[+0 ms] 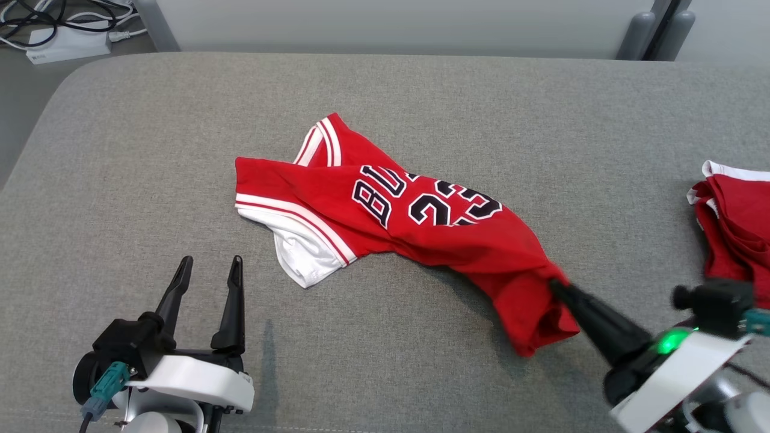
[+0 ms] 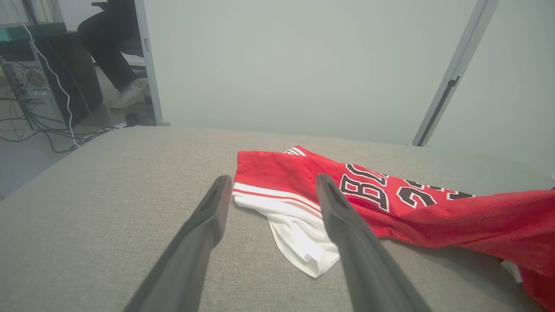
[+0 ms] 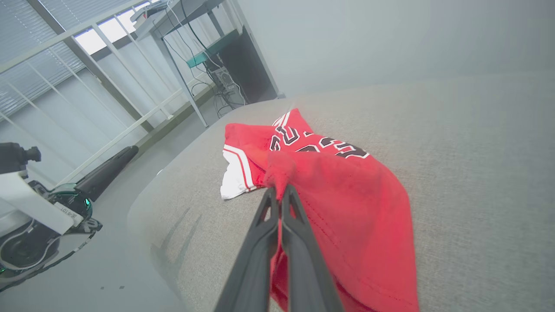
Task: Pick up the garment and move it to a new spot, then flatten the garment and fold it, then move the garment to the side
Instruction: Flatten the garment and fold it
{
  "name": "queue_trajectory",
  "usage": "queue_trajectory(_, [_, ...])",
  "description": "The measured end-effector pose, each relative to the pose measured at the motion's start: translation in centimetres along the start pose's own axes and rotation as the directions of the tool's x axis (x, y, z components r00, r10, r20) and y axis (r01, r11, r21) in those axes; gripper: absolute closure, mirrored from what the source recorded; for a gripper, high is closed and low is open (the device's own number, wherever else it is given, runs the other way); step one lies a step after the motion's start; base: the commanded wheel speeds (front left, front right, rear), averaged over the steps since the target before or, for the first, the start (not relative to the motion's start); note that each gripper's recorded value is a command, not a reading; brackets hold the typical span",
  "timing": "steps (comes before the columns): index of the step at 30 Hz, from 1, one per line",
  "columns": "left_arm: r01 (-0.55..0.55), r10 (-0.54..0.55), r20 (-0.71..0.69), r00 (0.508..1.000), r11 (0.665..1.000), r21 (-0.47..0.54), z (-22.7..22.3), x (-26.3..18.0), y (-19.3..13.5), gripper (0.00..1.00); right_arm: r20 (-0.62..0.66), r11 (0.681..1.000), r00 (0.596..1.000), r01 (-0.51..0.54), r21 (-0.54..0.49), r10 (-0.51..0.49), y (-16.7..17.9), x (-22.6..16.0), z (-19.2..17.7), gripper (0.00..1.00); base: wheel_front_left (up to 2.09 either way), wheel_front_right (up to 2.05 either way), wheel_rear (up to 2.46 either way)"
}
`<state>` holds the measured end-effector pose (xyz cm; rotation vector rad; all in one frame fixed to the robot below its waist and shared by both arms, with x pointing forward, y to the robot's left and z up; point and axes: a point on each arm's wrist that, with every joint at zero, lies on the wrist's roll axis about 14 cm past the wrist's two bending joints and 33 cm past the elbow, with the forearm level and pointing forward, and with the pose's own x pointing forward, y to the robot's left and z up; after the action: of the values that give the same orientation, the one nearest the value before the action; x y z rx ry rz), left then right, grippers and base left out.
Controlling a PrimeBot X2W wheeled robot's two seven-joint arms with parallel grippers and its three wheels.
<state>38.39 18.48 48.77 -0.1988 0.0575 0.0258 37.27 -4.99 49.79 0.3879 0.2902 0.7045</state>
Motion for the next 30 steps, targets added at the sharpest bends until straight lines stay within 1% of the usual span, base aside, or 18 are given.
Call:
queue_trajectory(1, [0.0, 0.0, 0.001, 1.0, 1.0, 0.0, 0.0, 0.1, 0.0, 0.0, 0.032, 1.0, 0.999, 0.018, 0.023, -0.019, -0.7, -0.4, 1.1, 1.0, 0.0, 0.0, 0.0])
queue_trajectory(4, [0.001, -0.001, -0.004, 1.0, 1.0, 0.006, -0.3, 0.3, 0.0, 0.0, 0.089, 0.993, 0.989, 0.114, 0.04, -0.118, -4.5, -1.6, 3.5, 1.0, 0.0, 0.0, 0.0])
queue_trajectory(6, [0.003, -0.003, -0.012, 1.0, 1.0, 0.003, -0.6, 0.4, 0.0, 0.0, 0.084, 0.981, 0.977, 0.191, 0.039, -0.193, -7.3, -2.3, 3.6, 1.0, 0.0, 0.0, 0.0])
queue_trajectory(7, [0.005, -0.005, -0.015, 1.0, 1.0, 0.001, -0.7, 0.4, -0.1, 0.0, 0.076, 0.973, 0.971, 0.223, 0.061, -0.227, -8.5, -2.5, 3.2, 1.0, 0.0, 0.0, 0.0])
queue_trajectory(10, [0.008, -0.008, -0.015, 1.0, 1.0, 0.003, -0.8, 1.0, -0.1, 0.0, 0.04, 0.957, 0.958, 0.28, 0.082, -0.283, -11.0, -1.9, 2.1, 1.0, 0.0, 0.0, 0.0])
queue_trajectory(13, [0.005, -0.005, -0.016, 1.0, 1.0, 0.004, -0.9, 1.5, 0.1, 0.0, 0.002, 0.954, 0.957, 0.29, 0.07, -0.291, -12.3, -0.3, 1.3, 1.0, 0.0, 0.0, 0.0])
queue_trajectory(19, [-0.005, 0.005, -0.033, 0.999, 1.0, -0.004, -1.7, 2.1, 0.2, 0.0, -0.075, 0.959, 0.958, 0.281, 0.036, -0.277, -13.6, 3.1, -0.5, 1.0, 0.0, 0.0, 0.0])
queue_trajectory(20, [-0.006, 0.006, -0.035, 0.999, 1.0, -0.005, -1.8, 2.2, 0.3, 0.0, -0.09, 0.958, 0.955, 0.286, 0.019, -0.283, -14.1, 3.4, -0.9, 0.76, 0.0, 0.0, 0.0])
queue_trajectory(21, [-0.005, 0.005, -0.035, 0.999, 1.0, -0.005, -1.8, 2.3, 0.4, 0.0, -0.088, 0.956, 0.953, 0.292, 0.014, -0.29, -14.5, 3.7, -0.9, 0.76, 0.0, 0.0, 0.0])
queue_trajectory(22, [-0.006, 0.005, -0.035, 0.999, 1.0, -0.004, -1.8, 2.4, 0.5, 0.0, -0.089, 0.955, 0.952, 0.296, 0.016, -0.293, -14.7, 4.0, -1.0, 0.0, 0.0, 0.0, 0.0])
queue_trajectory(24, [-0.01, 0.01, -0.039, 0.999, 1.0, -0.003, -2.0, 2.4, 0.6, 0.0, -0.093, 0.957, 0.953, 0.291, 0.001, -0.289, -14.8, 4.5, -1.3, 0.0, 0.0, 0.0, 0.0])
queue_trajectory(27, [-0.01, 0.01, -0.037, 0.999, 1.0, 0.002, -1.9, 2.3, 0.6, 0.0, -0.038, 0.959, 0.958, 0.284, -0.002, -0.284, -14.5, 4.5, -0.6, 0.0, 0.0, 0.0, 0.0])
queue_trajectory(30, [-0.008, 0.008, -0.023, 1.0, 1.0, 0.001, -1.5, 2.3, 0.5, 0.0, 0.03, 0.954, 0.954, 0.299, -0.006, -0.298, -14.7, 3.6, 0.6, 0.0, 0.0, 0.0, 0.0])
